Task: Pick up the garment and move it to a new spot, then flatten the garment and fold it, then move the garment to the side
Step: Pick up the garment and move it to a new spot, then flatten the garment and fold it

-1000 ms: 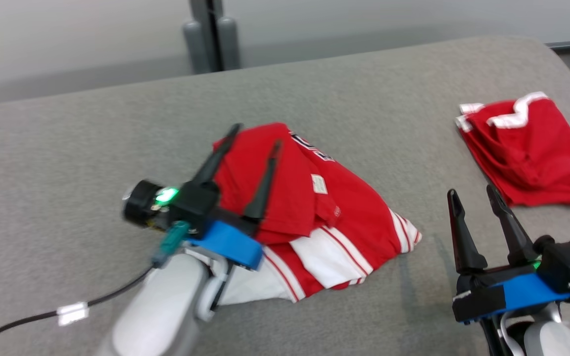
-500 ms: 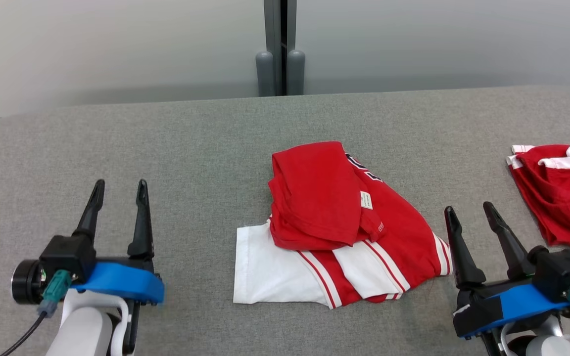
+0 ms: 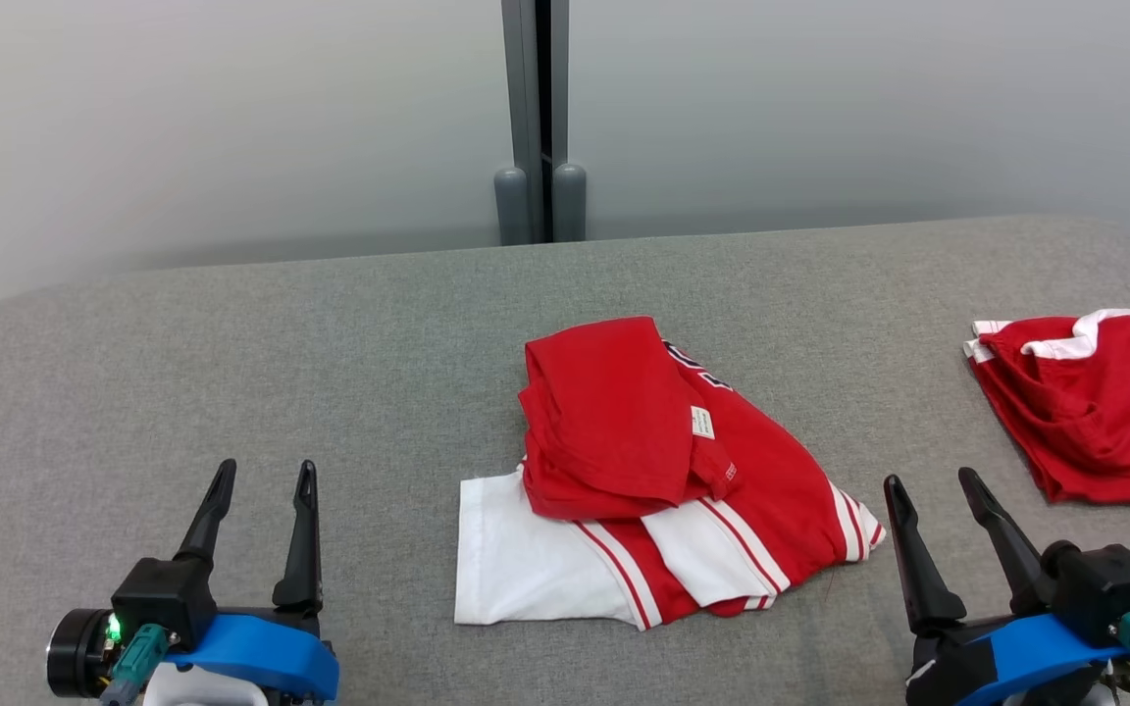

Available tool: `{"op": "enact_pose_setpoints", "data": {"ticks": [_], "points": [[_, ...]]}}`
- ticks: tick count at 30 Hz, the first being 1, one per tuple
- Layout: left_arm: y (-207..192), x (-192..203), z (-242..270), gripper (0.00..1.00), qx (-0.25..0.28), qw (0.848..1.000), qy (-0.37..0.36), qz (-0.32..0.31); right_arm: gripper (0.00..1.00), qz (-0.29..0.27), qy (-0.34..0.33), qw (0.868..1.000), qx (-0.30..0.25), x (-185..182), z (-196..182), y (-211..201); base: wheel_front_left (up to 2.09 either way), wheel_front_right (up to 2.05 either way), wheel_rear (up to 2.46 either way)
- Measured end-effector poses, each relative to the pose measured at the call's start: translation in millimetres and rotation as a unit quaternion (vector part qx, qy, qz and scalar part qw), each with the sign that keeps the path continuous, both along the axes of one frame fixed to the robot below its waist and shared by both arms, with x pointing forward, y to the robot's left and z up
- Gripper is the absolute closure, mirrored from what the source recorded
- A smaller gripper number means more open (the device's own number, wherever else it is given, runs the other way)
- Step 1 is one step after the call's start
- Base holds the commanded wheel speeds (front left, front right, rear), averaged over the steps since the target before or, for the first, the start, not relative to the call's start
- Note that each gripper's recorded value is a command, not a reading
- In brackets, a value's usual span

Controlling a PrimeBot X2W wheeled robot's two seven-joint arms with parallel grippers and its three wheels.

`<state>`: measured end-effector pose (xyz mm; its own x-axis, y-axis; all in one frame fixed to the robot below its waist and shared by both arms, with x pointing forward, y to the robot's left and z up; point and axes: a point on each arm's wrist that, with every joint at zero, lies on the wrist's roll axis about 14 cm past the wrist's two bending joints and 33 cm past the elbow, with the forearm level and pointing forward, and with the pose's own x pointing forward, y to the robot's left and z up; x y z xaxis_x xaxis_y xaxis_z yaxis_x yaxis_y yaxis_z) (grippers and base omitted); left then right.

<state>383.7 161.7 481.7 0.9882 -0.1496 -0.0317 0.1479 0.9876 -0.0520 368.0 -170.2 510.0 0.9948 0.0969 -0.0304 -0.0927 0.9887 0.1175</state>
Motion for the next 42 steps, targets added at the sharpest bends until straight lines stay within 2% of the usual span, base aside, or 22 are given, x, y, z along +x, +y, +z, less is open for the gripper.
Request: {"op": "enact_pose_setpoints", "data": {"ticks": [30,33,36,42], "points": [[-9,-3,6,0.00,0.013,1.000,-0.004,-0.013,0.00,-0.004,0.007,1.000,0.004,-4,-2,-3,0.00,0.00,0.00],[-32,10,11,0.00,0.021,0.998,-0.011,-0.050,0.00,-0.007,0.010,1.000,0.003,2,-5,-4,0.00,0.00,0.00],[-72,21,9,0.00,0.017,0.994,-0.005,-0.110,0.00,-0.010,0.023,1.000,0.003,8,-14,-6,0.00,0.00,0.00],[-155,17,-17,0.00,0.015,0.969,0.045,-0.242,0.00,-0.019,0.045,0.999,0.009,17,-32,-11,0.00,0.00,0.00]]}}
